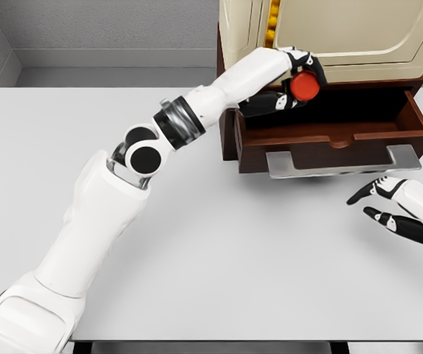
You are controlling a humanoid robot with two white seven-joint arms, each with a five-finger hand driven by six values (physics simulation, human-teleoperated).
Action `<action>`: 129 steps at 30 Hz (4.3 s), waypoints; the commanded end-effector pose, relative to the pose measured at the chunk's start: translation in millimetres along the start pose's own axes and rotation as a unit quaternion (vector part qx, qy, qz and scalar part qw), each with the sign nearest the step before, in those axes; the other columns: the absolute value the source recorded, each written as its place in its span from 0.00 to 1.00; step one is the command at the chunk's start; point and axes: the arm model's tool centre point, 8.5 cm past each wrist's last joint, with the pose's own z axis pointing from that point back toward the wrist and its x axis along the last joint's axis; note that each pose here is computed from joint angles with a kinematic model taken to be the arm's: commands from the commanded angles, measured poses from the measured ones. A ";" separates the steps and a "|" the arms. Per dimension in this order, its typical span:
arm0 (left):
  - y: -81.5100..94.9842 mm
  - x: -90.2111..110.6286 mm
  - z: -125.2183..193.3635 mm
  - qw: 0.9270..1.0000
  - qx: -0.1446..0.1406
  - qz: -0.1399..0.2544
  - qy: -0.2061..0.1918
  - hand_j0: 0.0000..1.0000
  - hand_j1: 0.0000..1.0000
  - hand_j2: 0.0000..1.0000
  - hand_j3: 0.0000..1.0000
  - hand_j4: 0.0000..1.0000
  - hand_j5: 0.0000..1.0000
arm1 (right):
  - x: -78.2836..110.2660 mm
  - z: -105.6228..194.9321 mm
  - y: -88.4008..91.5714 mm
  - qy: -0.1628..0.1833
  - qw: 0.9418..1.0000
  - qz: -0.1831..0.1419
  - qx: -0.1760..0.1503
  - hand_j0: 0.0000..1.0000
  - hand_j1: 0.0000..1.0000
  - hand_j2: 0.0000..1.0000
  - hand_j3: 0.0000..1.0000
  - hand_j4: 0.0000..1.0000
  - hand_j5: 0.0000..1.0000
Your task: Put the switch into the drawer with left arm, and close the drawer with right arm
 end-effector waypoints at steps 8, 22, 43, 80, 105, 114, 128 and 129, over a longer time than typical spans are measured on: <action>2.9 4.2 -2.9 0.999 -0.010 -0.045 -0.011 0.43 0.43 0.43 0.43 0.43 0.43 | 0.9 -2.0 6.9 -0.003 1.000 -0.014 -0.008 0.53 0.53 0.53 0.53 0.53 0.53; 10.8 9.9 -4.4 0.996 -0.015 -0.080 -0.025 0.48 0.48 0.48 0.48 0.48 0.48 | 2.9 -6.7 18.7 -0.008 0.999 -0.033 -0.020 0.54 0.54 0.54 0.54 0.54 0.54; 12.9 10.7 -5.3 0.996 -0.014 -0.085 -0.025 0.69 0.69 0.69 0.69 0.69 0.69 | 4.8 -10.8 26.7 -0.012 0.998 -0.047 -0.032 0.54 0.54 0.54 0.54 0.54 0.54; 54.5 52.5 27.9 0.969 -0.021 -0.193 -0.154 0.90 0.90 0.90 0.90 0.90 0.90 | 4.5 -10.1 26.2 -0.011 0.998 -0.047 -0.038 0.53 0.53 0.53 0.53 0.53 0.53; 99.9 -99.8 343.8 0.948 -0.136 -0.122 0.262 1.00 1.00 1.00 1.00 1.00 1.00 | 4.4 -19.1 16.7 -0.020 0.998 -0.033 -0.041 0.53 0.53 0.53 0.53 0.53 0.53; 99.6 -99.8 343.4 0.948 -0.135 -0.121 0.261 1.00 1.00 1.00 1.00 1.00 1.00 | 6.4 -34.0 21.9 -0.035 0.998 -0.041 -0.041 0.53 0.53 0.53 0.53 0.53 0.53; 99.0 -100.2 343.5 0.948 -0.135 -0.121 0.262 1.00 1.00 1.00 1.00 1.00 1.00 | 1.8 -40.6 18.0 -0.035 0.998 -0.036 -0.046 0.53 0.53 0.53 0.53 0.53 0.53; 98.7 -100.0 342.9 0.948 -0.134 -0.121 0.261 1.00 1.00 1.00 1.00 1.00 1.00 | 2.1 -44.2 16.4 -0.038 0.998 -0.034 -0.048 0.53 0.53 0.53 0.53 0.53 0.53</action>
